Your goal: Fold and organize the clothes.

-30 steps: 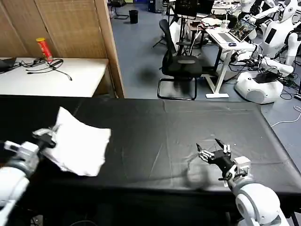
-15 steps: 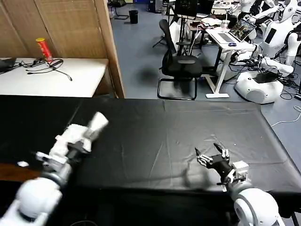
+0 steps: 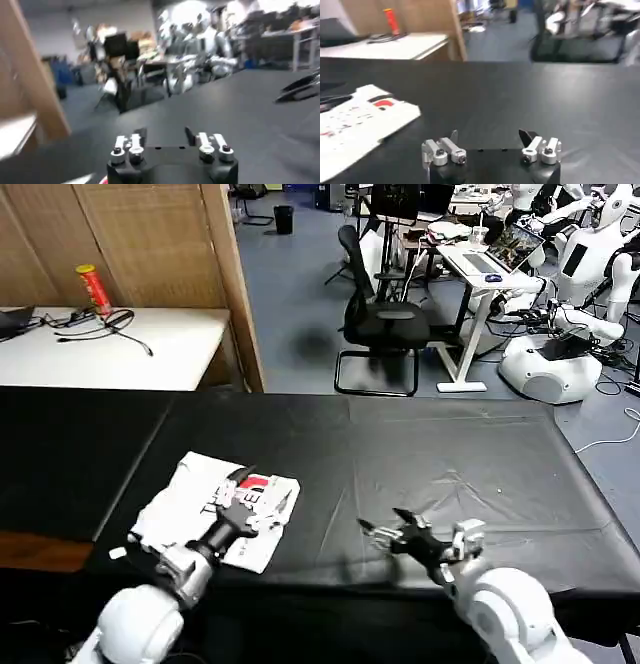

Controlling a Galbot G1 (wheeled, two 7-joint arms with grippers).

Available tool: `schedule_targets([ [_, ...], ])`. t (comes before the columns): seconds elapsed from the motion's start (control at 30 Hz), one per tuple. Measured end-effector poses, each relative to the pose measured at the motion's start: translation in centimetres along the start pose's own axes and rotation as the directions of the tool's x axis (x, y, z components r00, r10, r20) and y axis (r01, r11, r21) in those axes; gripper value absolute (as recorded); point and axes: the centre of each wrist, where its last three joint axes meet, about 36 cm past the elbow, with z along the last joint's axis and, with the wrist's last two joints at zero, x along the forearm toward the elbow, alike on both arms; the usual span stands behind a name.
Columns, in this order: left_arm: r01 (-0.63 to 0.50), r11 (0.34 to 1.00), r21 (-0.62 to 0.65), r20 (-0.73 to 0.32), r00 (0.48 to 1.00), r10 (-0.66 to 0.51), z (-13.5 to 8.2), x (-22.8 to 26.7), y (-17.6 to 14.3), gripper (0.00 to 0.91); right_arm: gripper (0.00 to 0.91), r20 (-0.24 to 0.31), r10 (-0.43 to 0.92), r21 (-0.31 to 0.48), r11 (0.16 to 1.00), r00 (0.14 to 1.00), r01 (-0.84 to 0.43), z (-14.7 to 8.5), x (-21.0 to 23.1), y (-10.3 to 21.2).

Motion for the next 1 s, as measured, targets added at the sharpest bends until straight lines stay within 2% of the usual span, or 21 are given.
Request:
schedule_targets([
  [0.13,0.041,0.999,-0.024,0.014,0.999,-0.041,0.0,0.5,1.2,0.878,0.878,-0.024,-0.074,-0.026,0.997,0.997,0.073,0.0,-2.9,1.2],
  [0.37,0.098,0.989,-0.114,-0.003,0.995,-0.099,0.6,1.5,1.9,0.878,0.878,-0.060,-0.177,-0.020,0.984,0.982,0.176,-0.2,-8.0,4.0],
  [0.57,0.124,0.985,-0.120,-0.004,0.992,-0.125,0.5,2.1,2.6,0.878,0.858,-0.092,-0.234,-0.039,0.972,0.968,0.231,0.2,-11.8,6.4],
  [0.63,0.132,0.984,-0.121,0.002,0.991,-0.133,0.4,2.4,2.8,0.878,0.712,-0.104,-0.231,-0.056,0.973,0.967,0.226,0.5,-12.8,6.9],
  [0.67,0.135,0.983,-0.120,0.005,0.991,-0.136,0.4,2.4,2.9,0.878,0.536,-0.110,-0.232,-0.069,0.972,0.966,0.226,0.7,-13.3,7.1],
  [0.7,0.141,0.983,-0.119,0.009,0.990,-0.141,0.3,2.5,3.0,0.878,0.449,-0.116,-0.235,-0.081,0.971,0.965,0.227,1.0,-13.6,7.2],
  [0.73,0.150,0.982,-0.116,0.014,0.989,-0.150,0.2,2.6,3.2,0.878,0.254,-0.120,-0.239,-0.088,0.969,0.964,0.229,1.1,-13.9,7.4],
  [0.77,0.158,0.981,-0.114,0.018,0.987,-0.157,0.1,2.7,3.3,0.878,0.176,-0.123,-0.240,-0.097,0.968,0.963,0.229,1.3,-14.1,7.6],
  [0.83,0.174,0.979,-0.110,0.024,0.985,-0.172,0.1,2.8,3.5,0.878,0.078,-0.121,-0.244,-0.108,0.967,0.962,0.231,1.6,-14.6,7.8],
  [1.0,0.178,0.977,-0.113,0.029,0.984,-0.176,0.1,3.0,3.5,0.878,0.020,-0.098,-0.235,-0.122,0.967,0.967,0.222,1.8,-15.4,7.8],
])
